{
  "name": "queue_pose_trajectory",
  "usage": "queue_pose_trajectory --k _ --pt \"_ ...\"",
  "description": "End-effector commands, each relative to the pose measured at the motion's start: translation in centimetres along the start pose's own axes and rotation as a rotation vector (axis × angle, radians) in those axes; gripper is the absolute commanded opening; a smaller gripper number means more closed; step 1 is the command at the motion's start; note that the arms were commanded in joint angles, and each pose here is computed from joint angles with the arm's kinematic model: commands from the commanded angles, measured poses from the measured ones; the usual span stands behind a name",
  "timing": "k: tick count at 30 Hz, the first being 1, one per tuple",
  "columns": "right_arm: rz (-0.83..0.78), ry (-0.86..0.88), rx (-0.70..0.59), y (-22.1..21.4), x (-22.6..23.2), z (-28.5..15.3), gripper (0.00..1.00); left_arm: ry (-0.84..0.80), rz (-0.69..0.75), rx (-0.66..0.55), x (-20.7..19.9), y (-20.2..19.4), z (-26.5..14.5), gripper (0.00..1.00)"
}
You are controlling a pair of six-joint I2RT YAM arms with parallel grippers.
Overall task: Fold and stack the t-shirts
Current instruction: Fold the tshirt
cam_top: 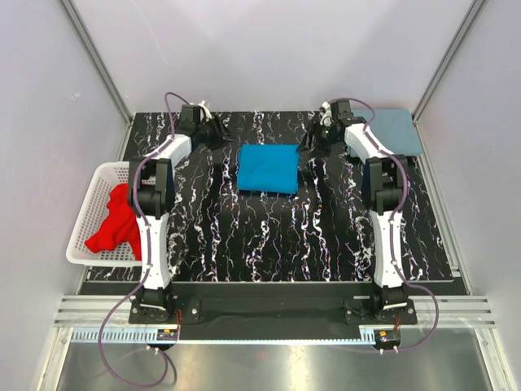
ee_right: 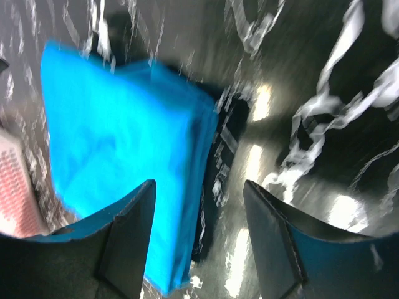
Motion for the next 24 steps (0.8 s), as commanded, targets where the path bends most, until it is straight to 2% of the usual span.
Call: queue_pose_trajectory --k 1,2,4,5,7,11,13,18,24 --pt "-0.122 0.167 -0.064 0.9 4.0 -3.9 0.65 -0.067 0.121 -0.029 -4.4 -0.5 -5.0 0.48" --pt "-0.105 0.180 -0.024 -0.7 3.6 -3.5 0.64 -0.050 0.110 -0.001 -3.3 -2.4 -5.1 0.49" --pt "-0.130 0.237 -0.018 -1.6 4.2 -3.9 0.62 -0.066 0.146 0.011 -4.2 -4.1 -5.9 0.50" --pt "-0.107 0.240 0.016 -3.2 3.7 -3.5 0.61 -0.043 0.139 0.040 -3.1 -5.6 -5.9 0.50" --pt "-0.132 0.274 -0.005 -3.8 4.1 -4.1 0.61 -0.054 0.145 0.060 -3.2 -7.0 -6.2 0.50" --pt "-0.106 0.302 0.058 -7.8 3.4 -3.8 0.57 -0.038 0.137 0.107 -1.8 -10.5 -6.5 0.49" --pt "-0.127 0.322 0.048 -8.5 4.0 -3.9 0.56 -0.029 0.156 0.131 -1.7 -12.2 -6.7 0.49" --pt "-0.116 0.387 0.051 -10.6 4.9 -3.4 0.57 0.026 0.195 0.129 -1.3 -14.1 -7.5 0.50" --pt "-0.122 0.370 0.092 -12.2 4.7 -2.0 0.53 0.058 0.187 0.114 -0.5 -14.9 -8.7 0.52"
Point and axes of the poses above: each gripper's point midway between its finger pads, its own z axis out along the fingers, its own x axis along the line the jaws close on, y = z × x, the point moved 6 cm from there along -z, back along the fingers, and after that the axes turned 8 degrees about -z, right-handed, at the moved point
